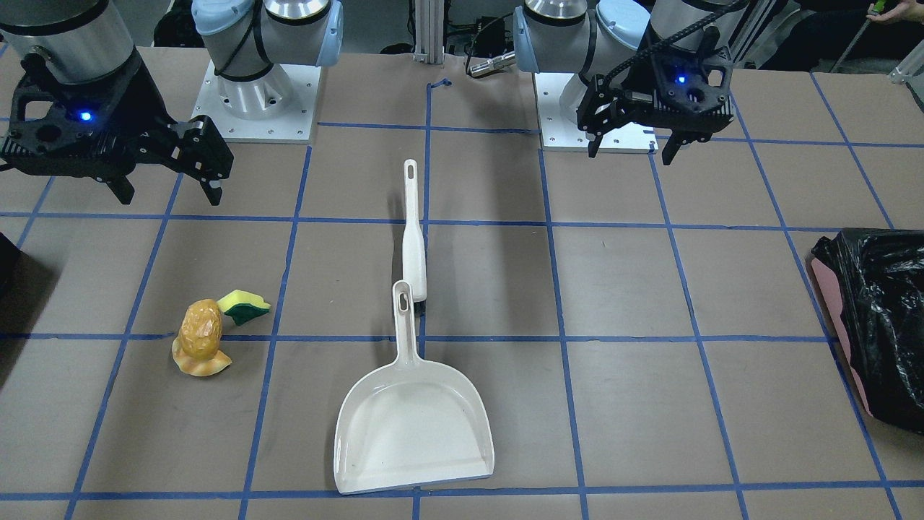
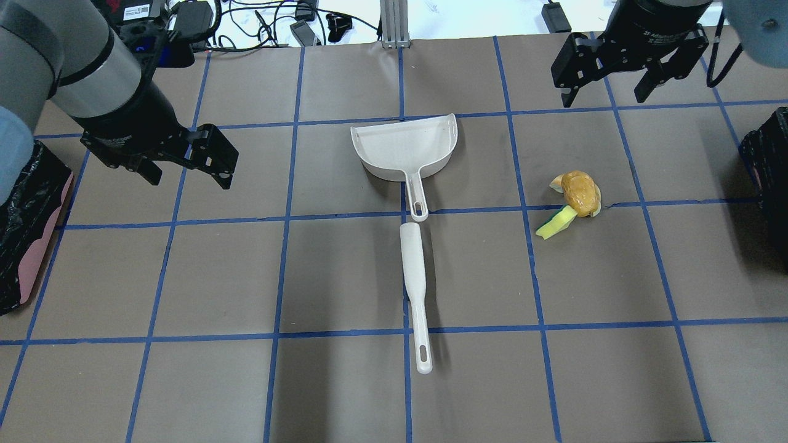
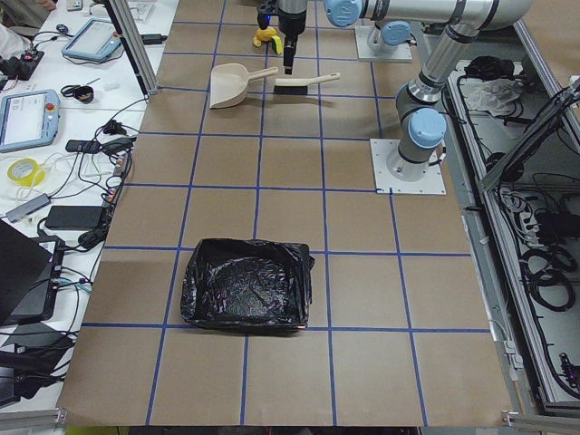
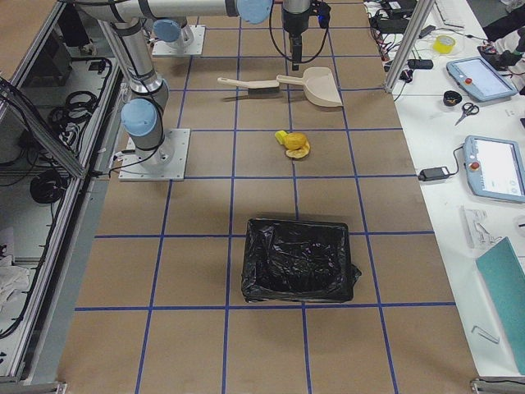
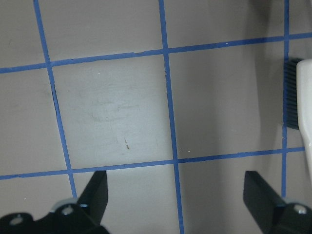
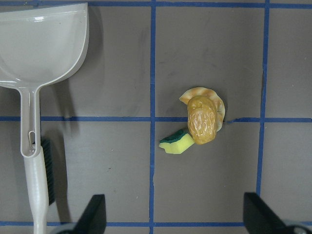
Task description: Sweep and dump trash in nearest bin
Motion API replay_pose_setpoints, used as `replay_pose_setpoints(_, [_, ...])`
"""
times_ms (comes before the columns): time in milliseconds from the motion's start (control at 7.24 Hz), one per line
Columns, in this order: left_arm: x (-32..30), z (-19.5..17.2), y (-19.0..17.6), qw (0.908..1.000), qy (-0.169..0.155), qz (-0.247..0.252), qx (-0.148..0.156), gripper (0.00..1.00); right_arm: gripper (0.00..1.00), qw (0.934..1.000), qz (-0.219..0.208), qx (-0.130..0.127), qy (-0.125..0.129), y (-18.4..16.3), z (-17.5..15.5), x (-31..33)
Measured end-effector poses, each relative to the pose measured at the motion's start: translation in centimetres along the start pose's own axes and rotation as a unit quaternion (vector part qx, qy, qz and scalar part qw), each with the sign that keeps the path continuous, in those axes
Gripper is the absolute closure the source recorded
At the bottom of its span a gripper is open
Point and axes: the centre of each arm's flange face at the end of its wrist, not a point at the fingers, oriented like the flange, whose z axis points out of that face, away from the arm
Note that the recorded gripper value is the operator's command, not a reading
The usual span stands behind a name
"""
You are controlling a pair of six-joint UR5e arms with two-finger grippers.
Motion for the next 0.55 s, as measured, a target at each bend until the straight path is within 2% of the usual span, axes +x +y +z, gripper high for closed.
replay_pose_setpoints(552, [-0.06, 0.04, -0.04, 1.0000, -0.003, 0.000, -0.001, 0.00, 0.00, 1.0000, 0.000, -0.001, -0.001, -0.02, 0.05, -0.03])
